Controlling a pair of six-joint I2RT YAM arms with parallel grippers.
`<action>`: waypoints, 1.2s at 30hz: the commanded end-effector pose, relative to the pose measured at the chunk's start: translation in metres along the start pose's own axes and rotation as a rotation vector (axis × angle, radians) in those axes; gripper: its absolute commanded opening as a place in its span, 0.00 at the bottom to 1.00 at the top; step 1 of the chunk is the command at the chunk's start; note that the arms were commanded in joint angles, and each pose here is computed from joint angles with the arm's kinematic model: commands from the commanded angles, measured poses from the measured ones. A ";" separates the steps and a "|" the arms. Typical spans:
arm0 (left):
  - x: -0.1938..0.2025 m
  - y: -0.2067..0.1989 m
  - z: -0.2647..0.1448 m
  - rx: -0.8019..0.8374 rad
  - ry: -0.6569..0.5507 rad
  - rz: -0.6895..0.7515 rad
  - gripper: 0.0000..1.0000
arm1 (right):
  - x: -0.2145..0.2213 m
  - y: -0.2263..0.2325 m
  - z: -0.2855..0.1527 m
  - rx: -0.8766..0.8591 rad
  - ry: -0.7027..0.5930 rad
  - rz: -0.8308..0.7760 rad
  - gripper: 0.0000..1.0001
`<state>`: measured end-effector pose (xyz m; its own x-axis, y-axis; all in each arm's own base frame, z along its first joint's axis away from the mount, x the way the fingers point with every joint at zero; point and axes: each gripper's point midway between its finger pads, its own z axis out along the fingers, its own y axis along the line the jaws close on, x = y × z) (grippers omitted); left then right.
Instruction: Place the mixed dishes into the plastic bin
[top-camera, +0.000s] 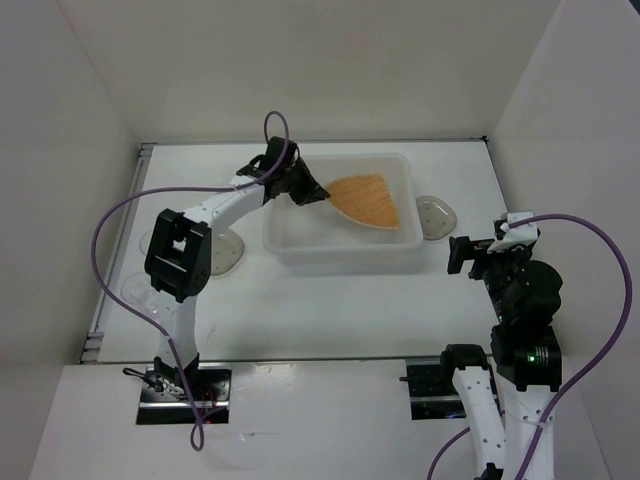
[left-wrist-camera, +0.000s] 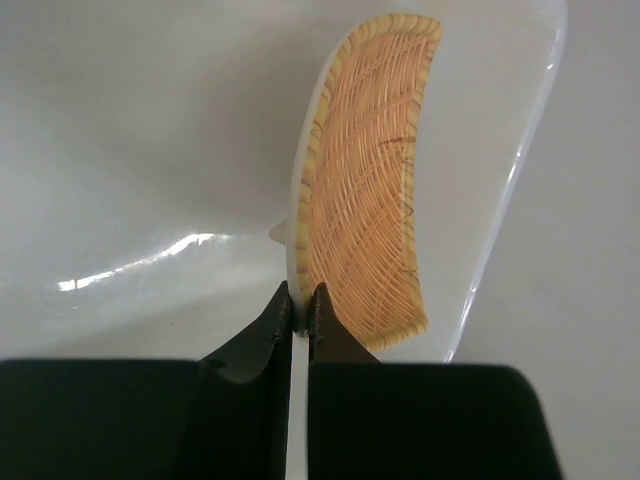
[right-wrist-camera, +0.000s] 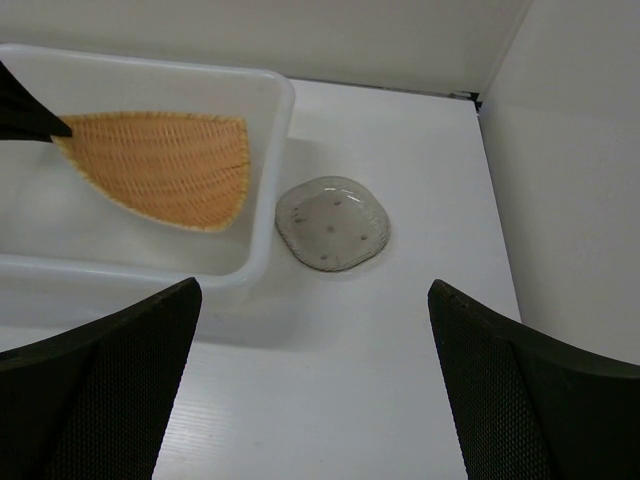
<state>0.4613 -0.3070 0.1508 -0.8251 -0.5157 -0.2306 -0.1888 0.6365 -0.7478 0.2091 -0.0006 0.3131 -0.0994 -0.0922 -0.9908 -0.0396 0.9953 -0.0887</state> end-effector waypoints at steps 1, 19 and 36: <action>-0.007 -0.036 0.000 0.126 -0.043 -0.004 0.00 | -0.012 -0.004 0.002 0.025 -0.055 0.009 0.98; -0.002 0.013 -0.005 -0.030 -0.049 0.066 0.70 | -0.015 -0.003 0.002 0.016 -0.065 0.008 0.98; -0.036 0.097 -0.073 -0.194 -0.131 0.016 0.91 | 0.025 -0.013 0.050 0.062 0.195 0.064 0.98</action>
<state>0.4406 -0.1973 0.1246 -0.7567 -0.5803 -0.3010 -0.2942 0.7135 -0.6359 0.2382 -0.0067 0.2899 -0.2314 -0.0627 -0.9708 -0.0156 0.9980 -0.0608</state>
